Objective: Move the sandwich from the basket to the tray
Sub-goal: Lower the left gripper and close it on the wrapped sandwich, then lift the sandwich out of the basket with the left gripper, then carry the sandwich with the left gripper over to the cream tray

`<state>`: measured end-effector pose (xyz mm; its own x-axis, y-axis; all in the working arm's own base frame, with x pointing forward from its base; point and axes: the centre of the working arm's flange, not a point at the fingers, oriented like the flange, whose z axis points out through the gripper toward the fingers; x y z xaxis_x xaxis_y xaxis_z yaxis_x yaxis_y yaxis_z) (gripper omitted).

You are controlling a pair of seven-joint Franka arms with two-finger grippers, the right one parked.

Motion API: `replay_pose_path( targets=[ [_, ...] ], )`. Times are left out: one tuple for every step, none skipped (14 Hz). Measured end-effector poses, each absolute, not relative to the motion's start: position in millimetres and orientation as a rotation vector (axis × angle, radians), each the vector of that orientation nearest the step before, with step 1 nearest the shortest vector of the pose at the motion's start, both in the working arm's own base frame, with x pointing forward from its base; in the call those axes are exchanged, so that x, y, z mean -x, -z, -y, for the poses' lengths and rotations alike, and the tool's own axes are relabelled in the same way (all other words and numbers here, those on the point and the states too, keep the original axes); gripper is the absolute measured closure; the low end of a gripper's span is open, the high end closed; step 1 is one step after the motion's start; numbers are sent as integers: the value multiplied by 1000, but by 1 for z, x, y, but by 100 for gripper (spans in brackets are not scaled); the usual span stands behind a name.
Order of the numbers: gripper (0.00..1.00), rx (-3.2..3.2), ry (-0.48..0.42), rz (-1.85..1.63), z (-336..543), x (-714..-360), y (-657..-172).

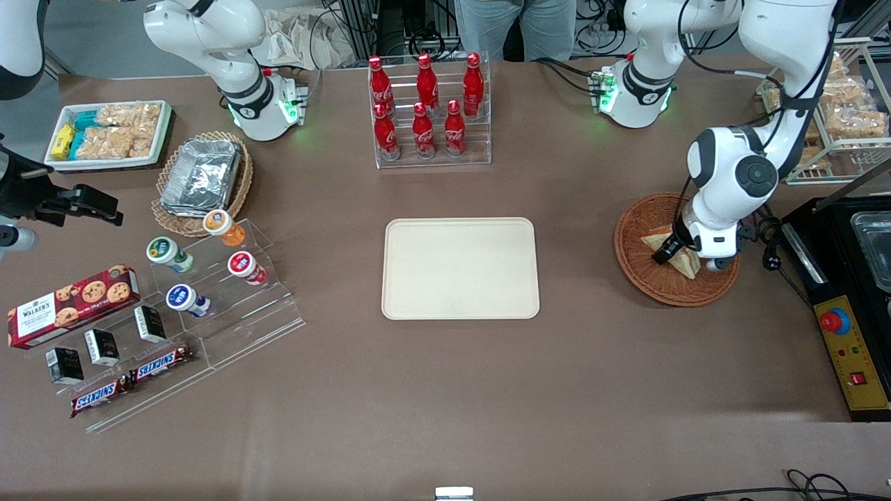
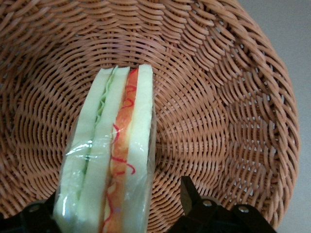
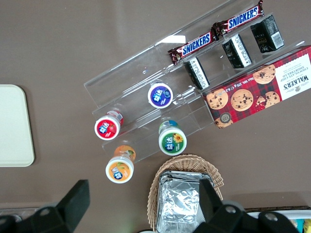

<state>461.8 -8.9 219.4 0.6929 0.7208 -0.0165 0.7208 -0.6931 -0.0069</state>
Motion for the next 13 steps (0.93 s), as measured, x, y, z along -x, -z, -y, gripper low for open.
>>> replay_pose_path(
  targets=[
    [14, -2889, 24, -1231, 9, -462, -220],
    [24, -2888, 21, -1233, 8, -463, -221],
    [34, -2886, 14, -1234, 8, -464, -223],
    [46, -2883, 2, -1234, 7, -466, -227],
    [53, -2881, -15, -1232, 7, -469, -235],
    [58, -2883, -20, -1231, 8, -473, -249],
    [59, -2893, -10, -1230, 9, -478, -271],
    [60, -2909, 3, -1224, 11, -483, -301],
    [60, -2928, 13, -1209, 16, -486, -337],
    [64, -2949, 15, -1187, 25, -489, -379],
    [69, -2971, 16, -1156, 38, -492, -427],
    [74, -2999, 23, -1108, 53, -495, -476],
    [74, -3030, 39, -1036, 70, -496, -520]
  ],
)
